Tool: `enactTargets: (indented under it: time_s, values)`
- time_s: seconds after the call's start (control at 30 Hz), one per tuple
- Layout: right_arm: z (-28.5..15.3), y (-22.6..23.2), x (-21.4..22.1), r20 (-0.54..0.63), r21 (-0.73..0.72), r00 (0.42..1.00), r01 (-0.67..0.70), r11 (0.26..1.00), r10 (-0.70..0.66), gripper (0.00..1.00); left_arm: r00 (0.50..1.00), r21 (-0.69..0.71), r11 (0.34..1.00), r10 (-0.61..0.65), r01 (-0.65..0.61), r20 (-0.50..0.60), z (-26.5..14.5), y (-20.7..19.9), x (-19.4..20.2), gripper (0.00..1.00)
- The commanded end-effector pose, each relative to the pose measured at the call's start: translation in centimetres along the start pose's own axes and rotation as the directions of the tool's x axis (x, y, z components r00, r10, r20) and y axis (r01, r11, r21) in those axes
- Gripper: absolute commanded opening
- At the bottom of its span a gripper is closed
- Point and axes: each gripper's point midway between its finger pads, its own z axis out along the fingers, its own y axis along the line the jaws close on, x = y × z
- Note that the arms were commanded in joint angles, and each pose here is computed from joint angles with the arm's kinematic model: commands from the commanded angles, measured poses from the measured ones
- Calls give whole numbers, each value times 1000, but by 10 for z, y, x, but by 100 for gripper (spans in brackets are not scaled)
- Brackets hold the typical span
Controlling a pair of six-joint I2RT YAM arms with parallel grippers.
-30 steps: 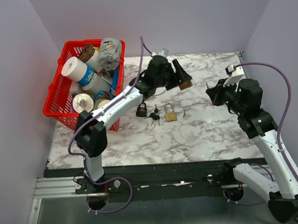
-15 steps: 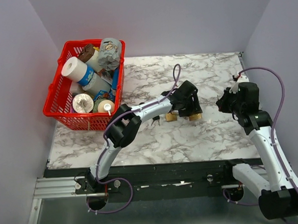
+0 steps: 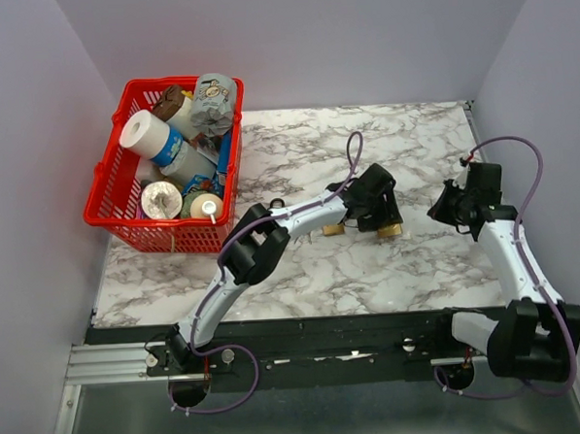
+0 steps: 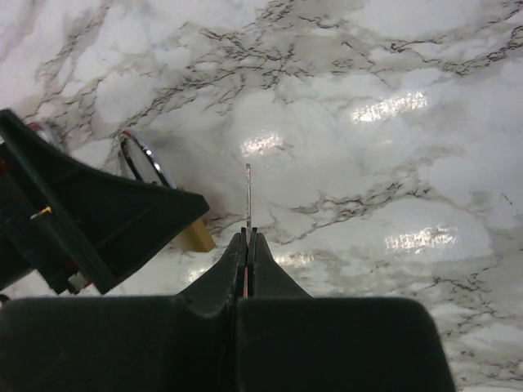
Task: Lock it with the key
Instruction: Place the lock at the center of the board.
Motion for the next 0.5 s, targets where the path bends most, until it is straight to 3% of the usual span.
enactTargets:
  time_s: [0.0,0.17,0.4,0.47]
  values:
    - [31,3,-1,-63,-71,998,-35,997,30,1,998,89,996,-10,4,61,-7,-34,-17,0]
    - [49,3,-7,-78,-80,996,-58,995,52,1,998,63,998,-5,1,70,2,-25,-16,0]
    - [59,2,-1,-103,-79,992,-86,993,78,1,998,61,998,-10,6,58,8,-21,-13,27]
    - [61,2,1,-109,-79,991,-88,993,79,1,998,59,998,-10,6,58,8,-21,-13,31]
